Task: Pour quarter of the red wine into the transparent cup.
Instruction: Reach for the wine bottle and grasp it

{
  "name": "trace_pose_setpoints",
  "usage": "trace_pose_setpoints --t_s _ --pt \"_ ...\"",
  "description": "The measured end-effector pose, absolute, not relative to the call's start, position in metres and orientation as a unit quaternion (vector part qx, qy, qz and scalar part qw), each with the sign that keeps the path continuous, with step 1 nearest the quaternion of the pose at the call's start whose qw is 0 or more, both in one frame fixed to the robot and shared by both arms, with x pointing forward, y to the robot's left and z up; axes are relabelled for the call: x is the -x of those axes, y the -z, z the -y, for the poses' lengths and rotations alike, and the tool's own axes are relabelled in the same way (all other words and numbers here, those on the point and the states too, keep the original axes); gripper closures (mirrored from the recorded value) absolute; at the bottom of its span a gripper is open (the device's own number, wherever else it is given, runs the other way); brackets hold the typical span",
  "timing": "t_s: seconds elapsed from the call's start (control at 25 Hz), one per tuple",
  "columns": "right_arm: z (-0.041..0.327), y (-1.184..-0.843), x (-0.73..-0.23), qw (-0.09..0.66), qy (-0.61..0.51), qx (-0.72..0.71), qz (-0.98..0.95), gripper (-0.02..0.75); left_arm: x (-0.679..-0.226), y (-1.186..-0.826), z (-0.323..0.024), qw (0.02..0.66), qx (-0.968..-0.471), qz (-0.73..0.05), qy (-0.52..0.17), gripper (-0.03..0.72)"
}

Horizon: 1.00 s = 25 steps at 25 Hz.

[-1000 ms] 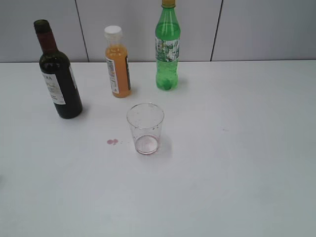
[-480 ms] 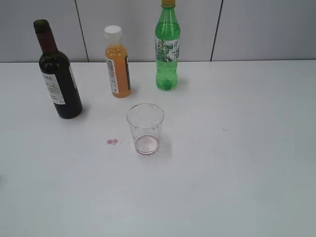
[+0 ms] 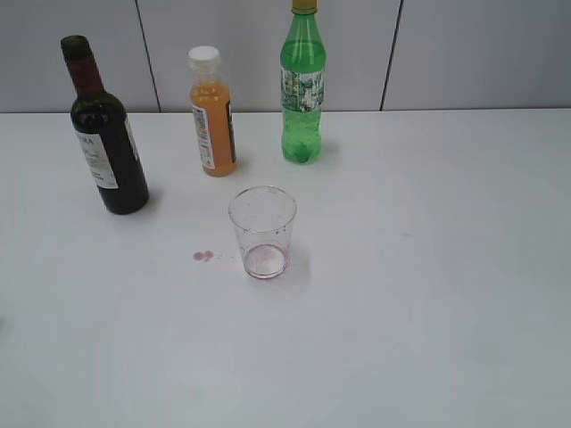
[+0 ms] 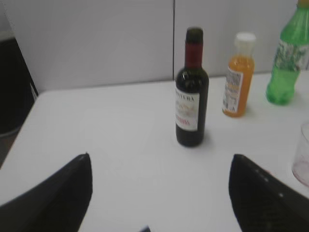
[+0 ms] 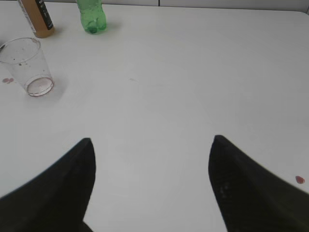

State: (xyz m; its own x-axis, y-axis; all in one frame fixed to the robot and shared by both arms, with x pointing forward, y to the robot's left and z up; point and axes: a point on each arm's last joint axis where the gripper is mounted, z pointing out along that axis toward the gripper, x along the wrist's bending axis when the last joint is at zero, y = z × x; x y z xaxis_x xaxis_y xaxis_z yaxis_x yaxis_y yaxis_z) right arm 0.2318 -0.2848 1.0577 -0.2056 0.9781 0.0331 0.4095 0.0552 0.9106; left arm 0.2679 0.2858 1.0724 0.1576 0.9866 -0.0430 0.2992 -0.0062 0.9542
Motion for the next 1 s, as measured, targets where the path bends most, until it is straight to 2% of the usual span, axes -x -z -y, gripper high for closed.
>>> trace_pose_setpoints --t_s 0.12,0.28,0.52,0.76,1.0 --pt "0.285 -1.058 -0.232 0.331 -0.43 -0.536 -0.647 0.153 -0.29 -1.076 -0.29 0.48 -0.573 -0.52 -0.414 0.008" --pt "0.285 -1.058 -0.232 0.331 -0.43 -0.536 -0.647 0.153 -0.321 -1.061 -0.296 0.488 -0.537 -0.532 -0.437 0.017" --pt "0.285 -1.058 -0.232 0.331 -0.43 -0.537 -0.646 0.153 -0.36 -1.047 -0.302 0.471 -0.522 -0.549 -0.452 0.03" --pt "0.285 -1.058 -0.232 0.331 -0.43 -0.537 -0.646 0.153 -0.401 -1.034 -0.284 0.493 -0.537 -0.528 -0.436 0.038" --pt "0.285 -1.058 -0.232 0.331 -0.43 -0.536 -0.647 0.153 -0.436 -1.006 -0.263 0.49 -0.569 -0.507 -0.424 0.046"
